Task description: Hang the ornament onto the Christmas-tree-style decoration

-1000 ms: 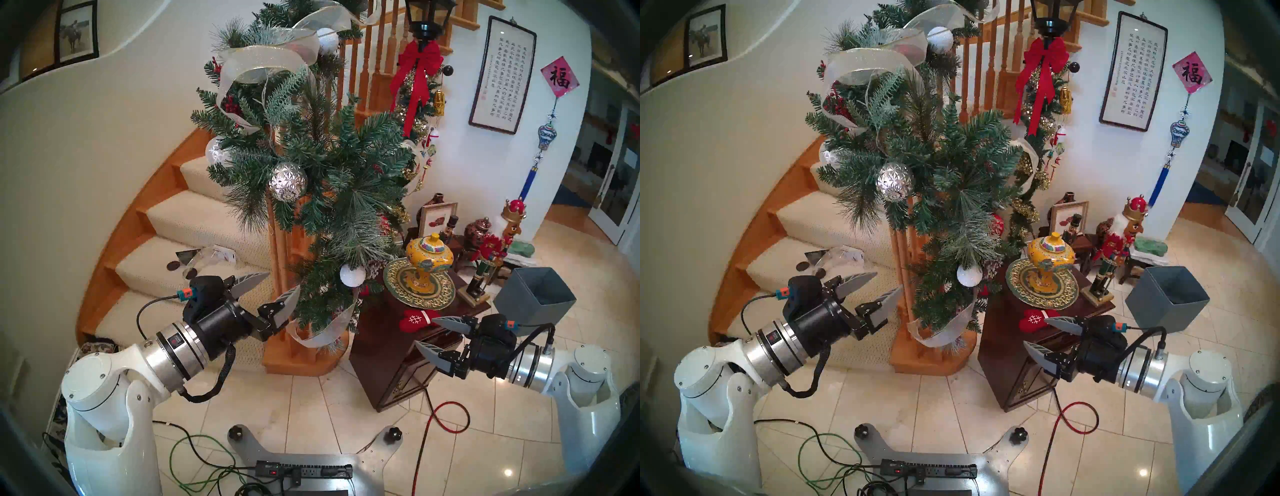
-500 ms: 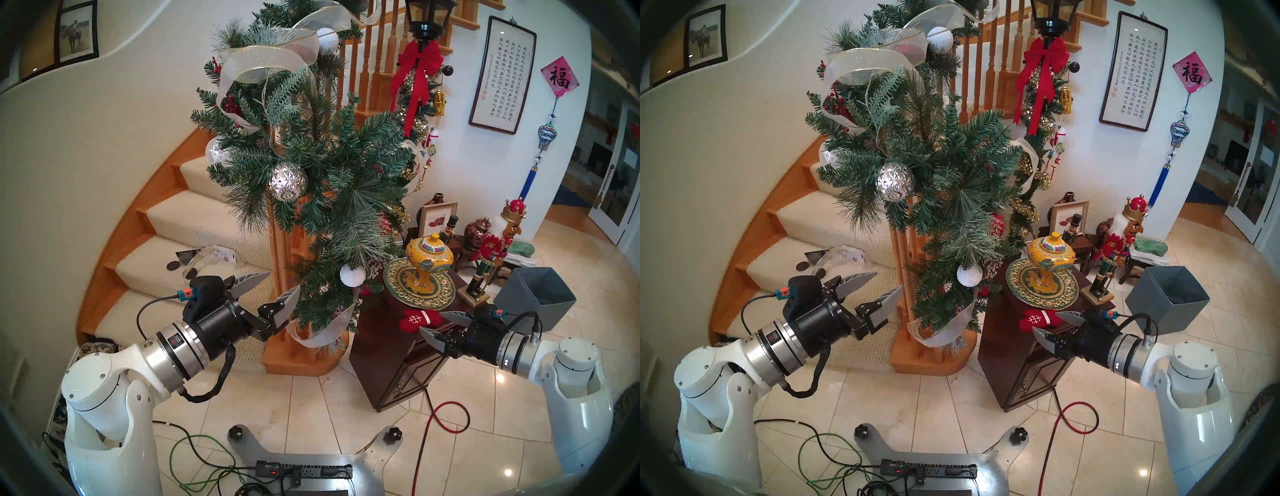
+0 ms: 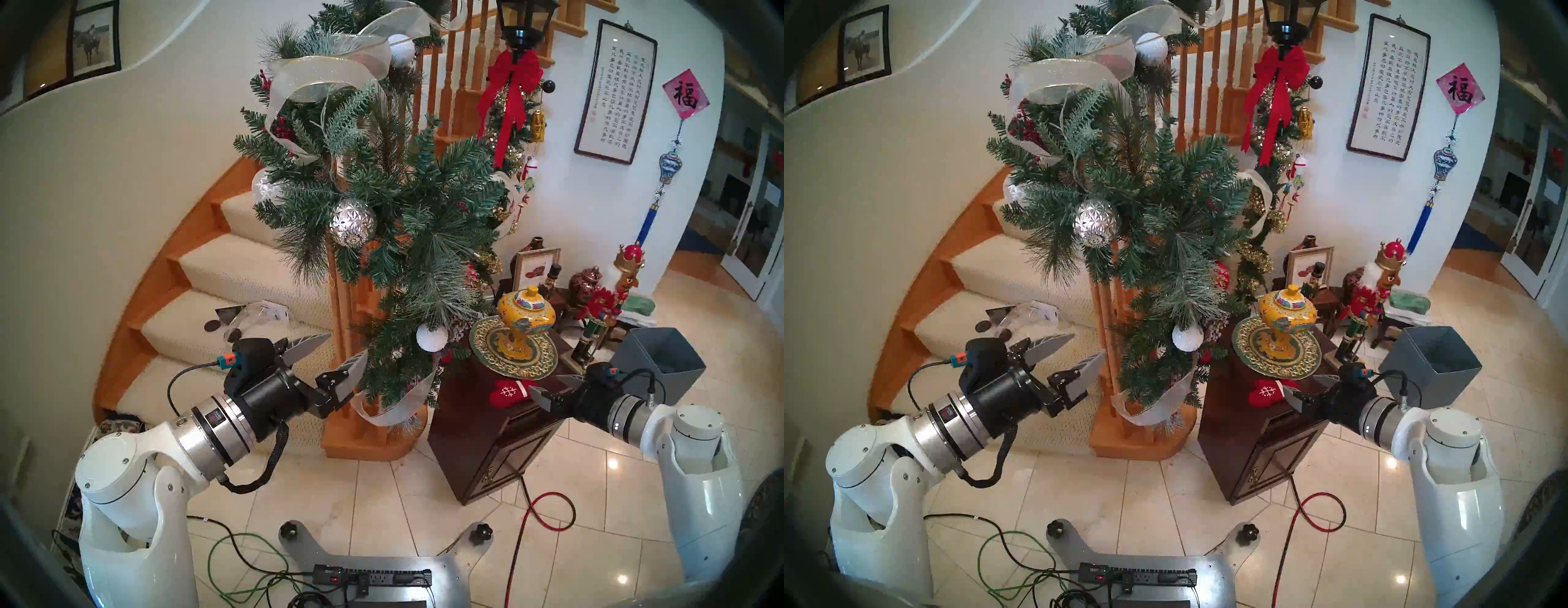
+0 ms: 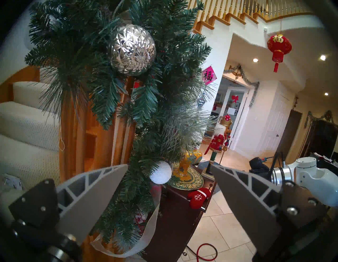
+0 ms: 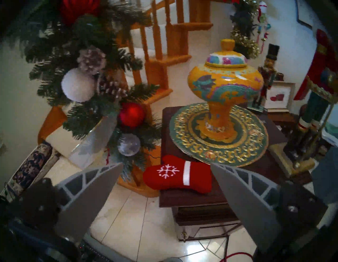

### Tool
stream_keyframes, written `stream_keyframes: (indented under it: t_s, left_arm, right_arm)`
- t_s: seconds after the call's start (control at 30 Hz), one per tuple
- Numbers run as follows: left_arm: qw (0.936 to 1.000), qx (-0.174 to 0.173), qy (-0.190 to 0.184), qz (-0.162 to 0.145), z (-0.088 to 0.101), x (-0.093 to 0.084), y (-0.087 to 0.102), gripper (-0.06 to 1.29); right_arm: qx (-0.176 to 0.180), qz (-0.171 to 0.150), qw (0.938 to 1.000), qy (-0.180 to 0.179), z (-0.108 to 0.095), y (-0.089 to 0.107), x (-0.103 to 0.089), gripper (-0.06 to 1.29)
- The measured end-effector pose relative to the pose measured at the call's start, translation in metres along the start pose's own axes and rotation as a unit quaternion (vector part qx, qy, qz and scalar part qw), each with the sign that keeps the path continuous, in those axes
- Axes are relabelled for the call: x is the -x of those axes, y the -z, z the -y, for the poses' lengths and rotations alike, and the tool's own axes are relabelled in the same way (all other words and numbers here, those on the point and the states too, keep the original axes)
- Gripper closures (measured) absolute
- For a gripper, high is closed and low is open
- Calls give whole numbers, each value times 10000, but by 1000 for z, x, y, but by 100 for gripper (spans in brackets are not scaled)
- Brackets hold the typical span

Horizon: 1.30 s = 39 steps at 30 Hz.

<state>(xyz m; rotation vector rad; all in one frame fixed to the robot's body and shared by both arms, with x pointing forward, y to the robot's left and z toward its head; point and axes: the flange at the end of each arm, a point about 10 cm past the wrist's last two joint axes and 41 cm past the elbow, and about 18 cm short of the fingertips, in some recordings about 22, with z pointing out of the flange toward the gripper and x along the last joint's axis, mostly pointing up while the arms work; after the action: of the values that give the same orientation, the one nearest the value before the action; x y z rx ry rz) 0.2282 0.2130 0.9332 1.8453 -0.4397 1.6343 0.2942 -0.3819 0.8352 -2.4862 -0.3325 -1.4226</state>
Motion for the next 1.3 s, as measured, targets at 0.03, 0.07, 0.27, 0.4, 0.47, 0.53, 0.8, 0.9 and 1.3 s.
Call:
stream_keyframes:
  t_s: [0.03,0.07,0.27,0.4,0.47,0.53,0.8,0.9,1.3]
  left_arm:
    - [10000,0,0,0,0,0,0,0]
    - [10000,0,0,0,0,0,0,0]
    - [10000,0,0,0,0,0,0,0]
    - [10000,0,0,0,0,0,0,0]
    - [10000,0,0,0,0,0,0,0]
    - [10000,0,0,0,0,0,0,0]
    - [10000,0,0,0,0,0,0,0]
    - [10000,0,0,0,0,0,0,0]
    - [10000,0,1,0,0,0,0,0]
  right_arm:
    - [28,23,10000,-43,-2,-1,0,-1]
    - [56,46,9999,-85,-3,-1,0,-1]
    - [151,250,9991,-314,-9,-7,4,-1]
    - [153,444,9981,-401,-6,-11,6,-1]
    - [151,503,9977,-424,-5,-12,7,-1]
    - [153,549,9974,-441,-4,-13,8,-1]
    - [175,675,9964,-481,-4,-14,10,-1]
    - [182,741,9959,-490,-3,-15,12,-1]
    - [95,763,9959,-484,-2,-15,14,-1]
